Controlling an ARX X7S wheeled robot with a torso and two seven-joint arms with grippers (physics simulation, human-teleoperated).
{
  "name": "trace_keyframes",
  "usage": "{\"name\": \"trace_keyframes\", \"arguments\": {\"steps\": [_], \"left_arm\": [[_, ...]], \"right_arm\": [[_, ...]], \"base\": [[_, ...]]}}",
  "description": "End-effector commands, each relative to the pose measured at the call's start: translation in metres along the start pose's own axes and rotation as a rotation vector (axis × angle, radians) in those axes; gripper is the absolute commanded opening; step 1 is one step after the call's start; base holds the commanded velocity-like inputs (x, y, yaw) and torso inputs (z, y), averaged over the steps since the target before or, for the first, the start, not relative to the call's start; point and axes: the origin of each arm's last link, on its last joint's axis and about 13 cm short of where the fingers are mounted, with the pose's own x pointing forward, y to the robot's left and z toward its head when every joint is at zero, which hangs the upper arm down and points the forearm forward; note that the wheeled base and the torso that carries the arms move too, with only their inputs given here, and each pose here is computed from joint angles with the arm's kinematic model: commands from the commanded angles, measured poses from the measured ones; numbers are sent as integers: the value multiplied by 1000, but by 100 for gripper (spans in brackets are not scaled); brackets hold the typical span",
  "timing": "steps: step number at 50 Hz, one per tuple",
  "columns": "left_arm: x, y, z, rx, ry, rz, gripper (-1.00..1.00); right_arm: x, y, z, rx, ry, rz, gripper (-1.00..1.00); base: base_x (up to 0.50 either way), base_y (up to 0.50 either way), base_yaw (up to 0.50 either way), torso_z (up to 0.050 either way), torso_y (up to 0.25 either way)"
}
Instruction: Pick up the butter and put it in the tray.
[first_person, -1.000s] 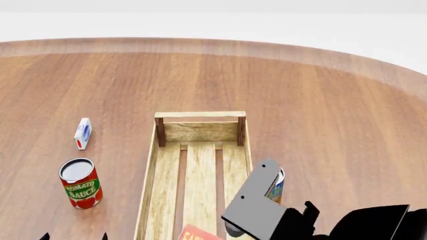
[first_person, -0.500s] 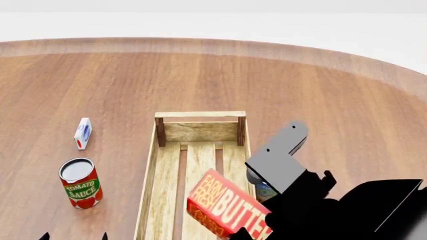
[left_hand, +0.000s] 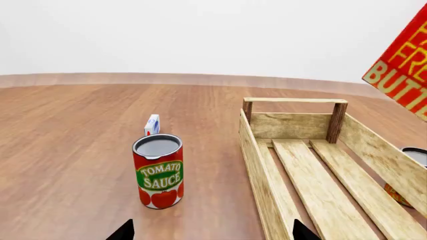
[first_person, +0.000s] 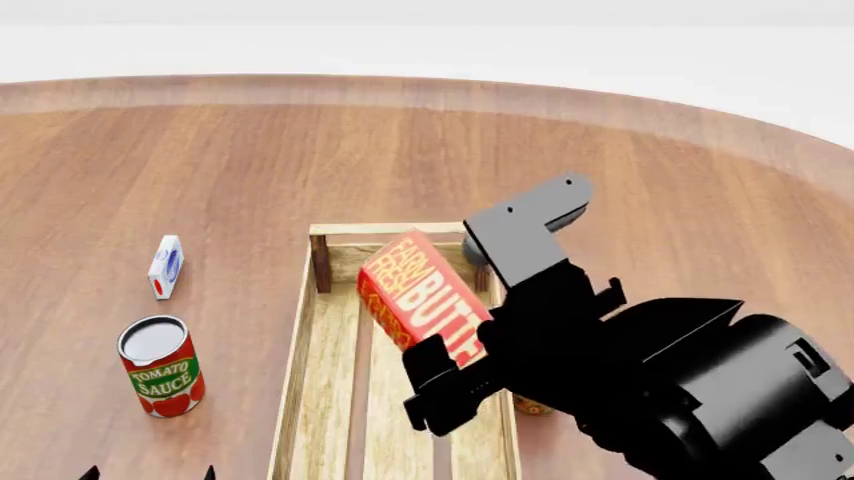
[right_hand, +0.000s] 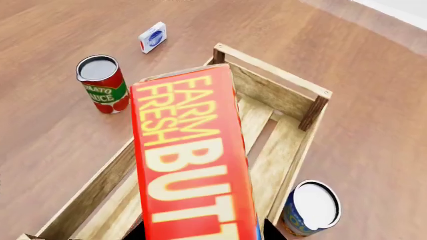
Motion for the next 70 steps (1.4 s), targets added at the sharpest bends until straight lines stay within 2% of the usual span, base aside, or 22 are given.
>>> {"name": "trace_keyframes", "arguments": {"steps": [1, 13, 18, 22, 31, 43, 56, 70], "left_arm": [[-1, 0, 0, 0, -2, 1, 100], [-1, 0, 1, 0, -4, 2, 100], [-1, 0, 1, 0, -6, 1, 100], [-1, 0, 1, -2, -7, 2, 100], [-1, -1, 1, -1, -7, -1, 100], [-1, -1, 0, -2, -9, -2, 100], [-2, -1, 0, -1, -9, -5, 100], [-2, -1, 2, 1, -10, -4, 100]], "right_arm": [[30, 5, 16, 13, -34, -36, -100], [67, 7, 18, 42, -7, -33, -100], [84, 8, 12, 11, 33, -64, -100], [93, 9, 7, 21, 57, -52, -100], [101, 17, -8, 10, 107, -18, -100], [108, 29, -25, -47, 166, -7, -100], [110, 32, -41, -66, 228, 13, -100], [110, 32, -45, -67, 261, 28, -100]], "base": [[0, 0, 0, 0, 10], [0, 0, 0, 0, 1], [0, 0, 0, 0, 0], [0, 0, 0, 0, 3], [0, 0, 0, 0, 1], [0, 0, 0, 1, 1], [0, 0, 0, 0, 1], [0, 0, 0, 0, 0]]}}
